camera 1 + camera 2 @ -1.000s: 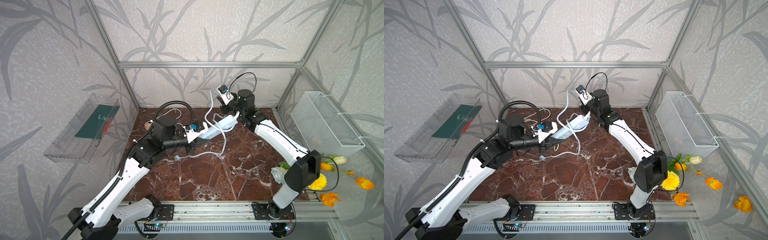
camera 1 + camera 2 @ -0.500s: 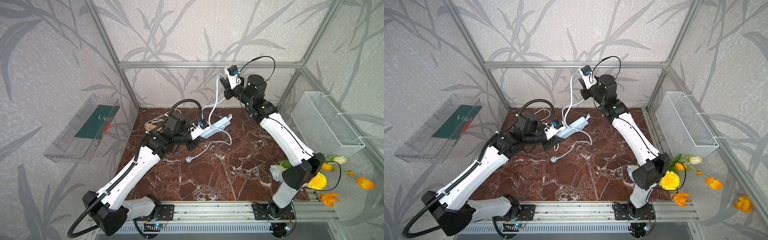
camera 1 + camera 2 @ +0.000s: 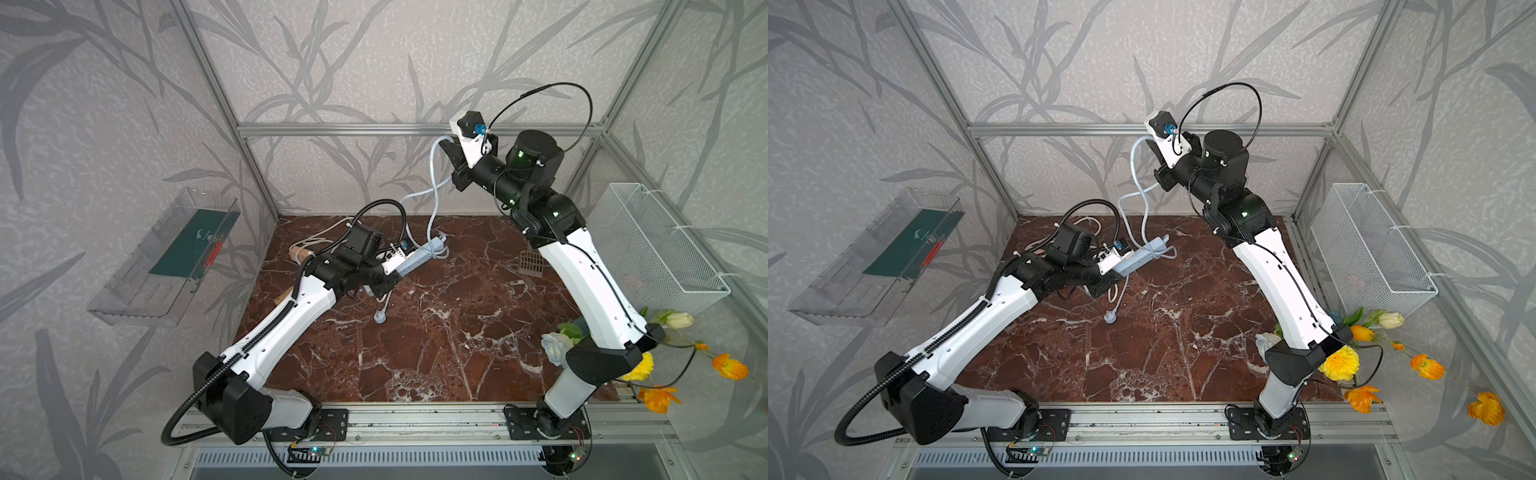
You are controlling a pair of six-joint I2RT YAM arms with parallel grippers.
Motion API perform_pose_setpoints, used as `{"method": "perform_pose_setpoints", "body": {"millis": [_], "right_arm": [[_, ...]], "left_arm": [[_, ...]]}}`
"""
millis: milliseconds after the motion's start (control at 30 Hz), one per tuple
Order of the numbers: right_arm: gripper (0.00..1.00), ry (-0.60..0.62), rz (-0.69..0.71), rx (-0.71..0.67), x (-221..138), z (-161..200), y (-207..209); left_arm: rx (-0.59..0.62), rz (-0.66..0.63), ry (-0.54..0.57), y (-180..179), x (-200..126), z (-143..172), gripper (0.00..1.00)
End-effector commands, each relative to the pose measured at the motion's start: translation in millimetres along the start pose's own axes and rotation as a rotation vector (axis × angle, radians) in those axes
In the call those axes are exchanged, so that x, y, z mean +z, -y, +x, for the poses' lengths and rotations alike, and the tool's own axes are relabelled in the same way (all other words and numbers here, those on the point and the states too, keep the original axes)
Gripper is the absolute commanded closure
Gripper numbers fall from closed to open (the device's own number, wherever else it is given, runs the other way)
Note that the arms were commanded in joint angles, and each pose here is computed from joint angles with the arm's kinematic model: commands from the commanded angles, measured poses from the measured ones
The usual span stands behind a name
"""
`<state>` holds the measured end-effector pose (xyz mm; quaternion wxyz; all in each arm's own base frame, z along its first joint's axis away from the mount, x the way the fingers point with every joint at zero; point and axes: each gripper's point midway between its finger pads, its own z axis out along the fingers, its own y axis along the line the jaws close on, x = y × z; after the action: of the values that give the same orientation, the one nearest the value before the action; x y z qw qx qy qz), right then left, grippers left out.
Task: Wrap the cord around the power strip
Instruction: Wrap the power cord around the power strip.
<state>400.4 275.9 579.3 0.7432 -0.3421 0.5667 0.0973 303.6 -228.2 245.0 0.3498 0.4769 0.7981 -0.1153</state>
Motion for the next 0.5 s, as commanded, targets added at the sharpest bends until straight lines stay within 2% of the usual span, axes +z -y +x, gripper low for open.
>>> {"method": "perform_pose_setpoints", "body": {"millis": [0, 100, 233, 300, 367, 467], "right_arm": [[1.0, -0.024, 0.159, -0.112, 2.8, -1.8, 32.3], [1.0, -0.09, 0.276, -0.198, 7.7, 14.3, 47.6], [1.0, -0.197, 0.42, -0.324, 8.3, 39.9, 61.6], [1.0, -0.207, 0.411, -0.327, 4.7, 42.3, 58.2], [1.0, -0.184, 0.359, -0.316, 1.2, 35.7, 45.3], [1.0, -0.102, 0.256, -0.294, -4.5, 10.5, 17.2]], "left_arm": [[-0.049, -0.006, -0.072, -0.1, 0.8, 6.1, 1.0], [-0.188, -0.091, -0.178, -25.0, 8.0, 23.4, 1.0], [-0.38, -0.197, -0.249, -64.6, 3.7, 41.3, 1.0], [-0.454, -0.234, -0.29, -80.6, 2.6, 51.9, 1.0], [-0.479, -0.227, -0.325, -85.6, 5.2, 57.2, 1.0], [-0.413, -0.068, -0.299, -62.4, 15.4, 44.5, 1.0]]}}
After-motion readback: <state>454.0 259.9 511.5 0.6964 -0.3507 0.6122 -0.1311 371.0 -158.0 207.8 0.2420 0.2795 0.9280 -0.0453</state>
